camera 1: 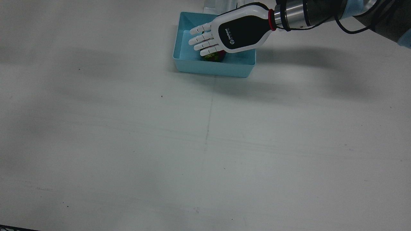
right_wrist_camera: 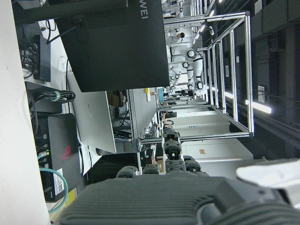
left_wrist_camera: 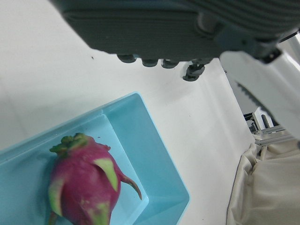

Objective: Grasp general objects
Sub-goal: 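Open the left hand and lift it away from the fruit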

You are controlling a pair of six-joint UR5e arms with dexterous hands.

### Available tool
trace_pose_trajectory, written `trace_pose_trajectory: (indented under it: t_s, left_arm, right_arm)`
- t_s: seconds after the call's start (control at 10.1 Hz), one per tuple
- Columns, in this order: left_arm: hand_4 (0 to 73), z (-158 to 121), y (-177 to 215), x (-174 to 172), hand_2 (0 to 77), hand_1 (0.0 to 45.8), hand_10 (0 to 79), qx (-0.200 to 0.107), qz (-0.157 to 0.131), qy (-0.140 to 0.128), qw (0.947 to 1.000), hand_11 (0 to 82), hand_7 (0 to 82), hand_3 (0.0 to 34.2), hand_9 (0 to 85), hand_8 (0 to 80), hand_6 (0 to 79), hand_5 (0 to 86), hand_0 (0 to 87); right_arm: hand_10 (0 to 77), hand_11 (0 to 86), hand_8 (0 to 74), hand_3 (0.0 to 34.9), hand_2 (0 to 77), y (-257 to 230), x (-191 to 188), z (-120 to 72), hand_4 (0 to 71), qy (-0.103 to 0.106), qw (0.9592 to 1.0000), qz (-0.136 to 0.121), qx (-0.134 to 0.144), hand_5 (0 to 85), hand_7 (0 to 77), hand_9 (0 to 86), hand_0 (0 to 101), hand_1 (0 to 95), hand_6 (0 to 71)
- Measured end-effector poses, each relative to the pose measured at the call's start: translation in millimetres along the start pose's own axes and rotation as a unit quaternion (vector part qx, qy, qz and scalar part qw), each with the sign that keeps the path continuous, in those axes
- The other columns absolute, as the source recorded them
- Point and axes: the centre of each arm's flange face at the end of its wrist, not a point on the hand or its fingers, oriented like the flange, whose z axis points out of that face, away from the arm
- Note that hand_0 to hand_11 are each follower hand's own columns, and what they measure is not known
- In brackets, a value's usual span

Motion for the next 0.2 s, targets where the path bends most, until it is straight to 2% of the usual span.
trace_pose_trajectory:
  t_s: [0.2]
  left_arm:
    - [0.5,-23,-23,12,1.1,1.6,0.0,0.023,0.002,0.015,0.9996,0.0,1.1,0.0,1.1,1.1,0.0,2.2,51.0]
  right_arm:
    - [0.0,0.5,0.0,0.0,1.6,0,0,0.0,0.0,0.000,1.0000,0.000,0.000,0.5,0.0,0.5,0,5.4,0.0]
